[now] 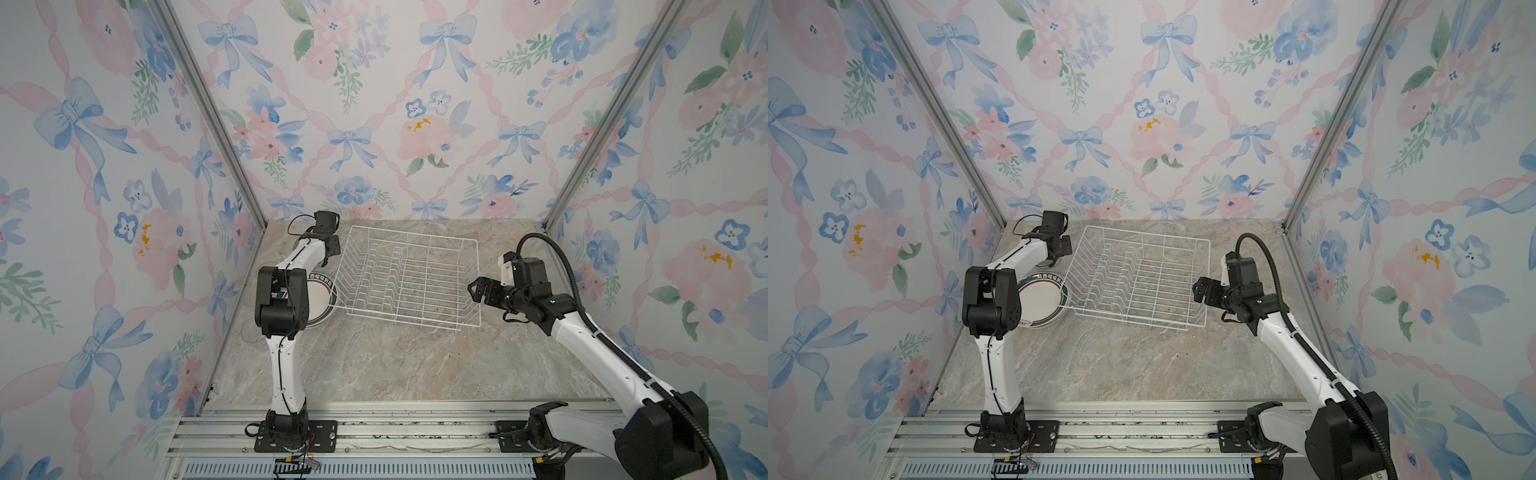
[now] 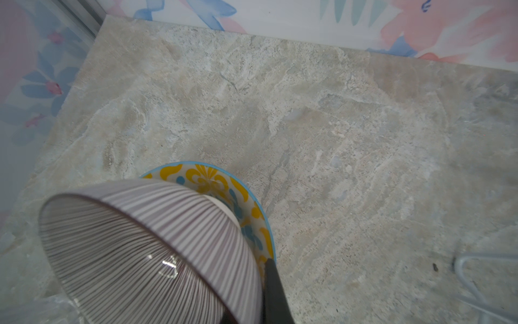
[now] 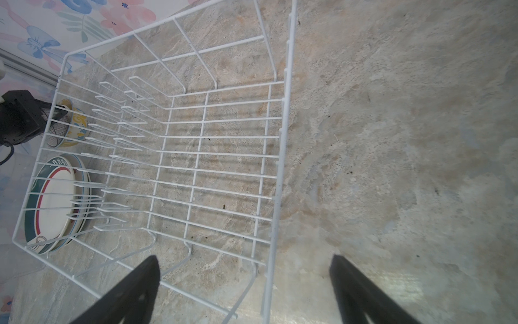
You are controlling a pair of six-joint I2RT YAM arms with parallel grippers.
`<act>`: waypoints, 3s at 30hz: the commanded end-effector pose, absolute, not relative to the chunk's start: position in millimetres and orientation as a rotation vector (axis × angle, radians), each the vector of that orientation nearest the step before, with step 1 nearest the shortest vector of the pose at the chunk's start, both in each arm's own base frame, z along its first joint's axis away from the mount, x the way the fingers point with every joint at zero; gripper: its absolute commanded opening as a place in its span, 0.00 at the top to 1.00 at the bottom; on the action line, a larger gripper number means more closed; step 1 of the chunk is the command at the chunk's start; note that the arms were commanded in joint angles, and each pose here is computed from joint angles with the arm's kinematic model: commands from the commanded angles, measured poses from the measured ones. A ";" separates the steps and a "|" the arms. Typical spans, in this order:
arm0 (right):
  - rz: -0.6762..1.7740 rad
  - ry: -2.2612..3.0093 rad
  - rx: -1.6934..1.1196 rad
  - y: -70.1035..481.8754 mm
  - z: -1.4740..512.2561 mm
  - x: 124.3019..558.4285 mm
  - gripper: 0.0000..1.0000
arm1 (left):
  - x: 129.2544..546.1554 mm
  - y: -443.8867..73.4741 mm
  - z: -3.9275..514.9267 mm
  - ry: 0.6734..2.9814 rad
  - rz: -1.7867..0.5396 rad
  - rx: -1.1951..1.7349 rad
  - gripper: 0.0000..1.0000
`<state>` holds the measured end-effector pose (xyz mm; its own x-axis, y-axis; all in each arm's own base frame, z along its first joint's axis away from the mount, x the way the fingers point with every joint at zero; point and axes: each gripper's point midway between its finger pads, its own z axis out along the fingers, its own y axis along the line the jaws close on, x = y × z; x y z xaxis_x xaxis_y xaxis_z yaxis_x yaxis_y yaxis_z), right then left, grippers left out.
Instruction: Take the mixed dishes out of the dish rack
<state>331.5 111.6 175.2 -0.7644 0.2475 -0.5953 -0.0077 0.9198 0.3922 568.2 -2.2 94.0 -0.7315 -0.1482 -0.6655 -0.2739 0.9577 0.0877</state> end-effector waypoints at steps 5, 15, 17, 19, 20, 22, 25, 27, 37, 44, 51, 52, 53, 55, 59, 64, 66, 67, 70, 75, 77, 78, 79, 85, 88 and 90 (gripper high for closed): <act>0.497 2.427 0.178 110.4 172.5 330.2 0.03 | 575.1 6.5 106.2 2.369 0.267 -0.300 0.89; 0.493 2.420 0.176 109.6 175.4 329.6 0.03 | 575.7 7.4 113.0 2.354 0.269 -0.308 0.77; 0.493 2.418 0.175 109.3 176.3 329.1 0.03 | 575.6 6.6 114.0 2.353 0.268 -0.306 0.75; 0.492 2.416 0.175 109.1 177.2 329.1 0.03 | 575.6 6.7 115.6 2.350 0.266 -0.309 0.74; 0.491 2.416 0.175 108.9 177.2 328.8 0.03 | 575.5 6.6 117.1 2.347 0.265 -0.309 0.73; 0.491 2.414 0.174 109.0 177.8 329.1 0.03 | 575.0 7.0 119.8 2.342 0.267 -0.311 0.63; 0.491 2.412 0.175 108.9 177.8 329.6 0.03 | 574.3 7.9 125.1 2.332 0.269 -0.316 0.53; 0.489 2.410 0.175 108.7 178.4 329.8 0.03 | 573.7 8.2 129.5 2.323 0.274 -0.319 0.38; 0.476 2.308 0.147 105.5 196.2 333.9 0.03 | 560.8 8.2 157.7 2.268 0.286 -0.356 0.02; 0.316 2.132 0.195 78.1 219.8 343.8 0.03 | 534.3 3.7 186.5 2.141 0.219 -0.370 0.02; 0.005 1.860 0.298 27.8 237.3 343.0 0.03 | 489.1 -7.4 206.2 1.937 0.127 -0.308 0.02; -0.033 1.832 0.302 22.3 238.4 342.1 0.03 | 481.8 -7.3 204.8 1.927 0.134 -0.304 0.02; -0.068 1.816 0.309 17.2 237.8 340.9 0.03 | 476.5 -6.6 202.2 1.921 0.146 -0.302 0.02; -0.157 1.806 0.334 4.0 233.4 337.4 0.03 | 464.5 -3.7 195.7 1.908 0.172 -0.306 0.02; -0.303 1.777 0.438 -26.2 218.5 328.2 0.03 | 447.7 -0.9 183.2 1.896 0.175 -0.298 0.02; -0.355 1.713 0.484 -48.8 193.1 322.6 0.03 | 428.4 5.6 151.6 1.932 0.233 -0.237 0.02; -0.384 1.725 0.484 -54.0 182.5 324.5 0.03 | 423.6 12.0 138.8 1.958 0.256 -0.235 0.02; -0.396 1.740 0.483 -55.8 175.4 327.2 0.03 | 420.5 15.5 132.4 1.967 0.262 -0.239 0.02; -0.423 1.791 0.449 -54.5 151.7 339.2 0.03 | 415.9 16.3 135.6 1.924 0.249 -0.212 0.02; -0.464 1.846 0.411 -52.6 129.9 362.1 0.03 | 409.2 29.3 135.6 1.900 0.306 -0.204 0.02; -0.481 1.853 0.397 -52.9 131.2 366.6 0.03 | 404.6 28.9 129.5 1.912 0.303 -0.195 0.02; -0.483 1.839 0.397 -53.8 131.4 369.2 0.03 | 402.7 26.7 126.7 1.914 0.292 -0.179 0.02; -0.479 1.828 0.399 -54.8 129.3 371.1 0.03 | 401.3 25.3 126.3 1.908 0.286 -0.170 0.02; -0.486 1.878 0.381 -53.9 119.8 384.9 0.03 | 397.4 27.8 122.4 1.879 0.279 -0.171 0.02; -0.476 1.876 0.377 -52.9 119.3 383.9 0.03 | 393.9 27.8 119.1 1.862 0.252 -0.167 0.02; -0.469 1.878 0.369 -51.8 119.3 384.8 0.03 | 392.2 30.3 114.7 1.861 0.238 -0.179 0.02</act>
<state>378.1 -52.0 109.1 -0.3756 0.0301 -0.9263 0.4709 0.8670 -0.1628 394.6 31.5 119.4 -0.3231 0.0012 -0.9464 -0.2729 0.9574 0.0944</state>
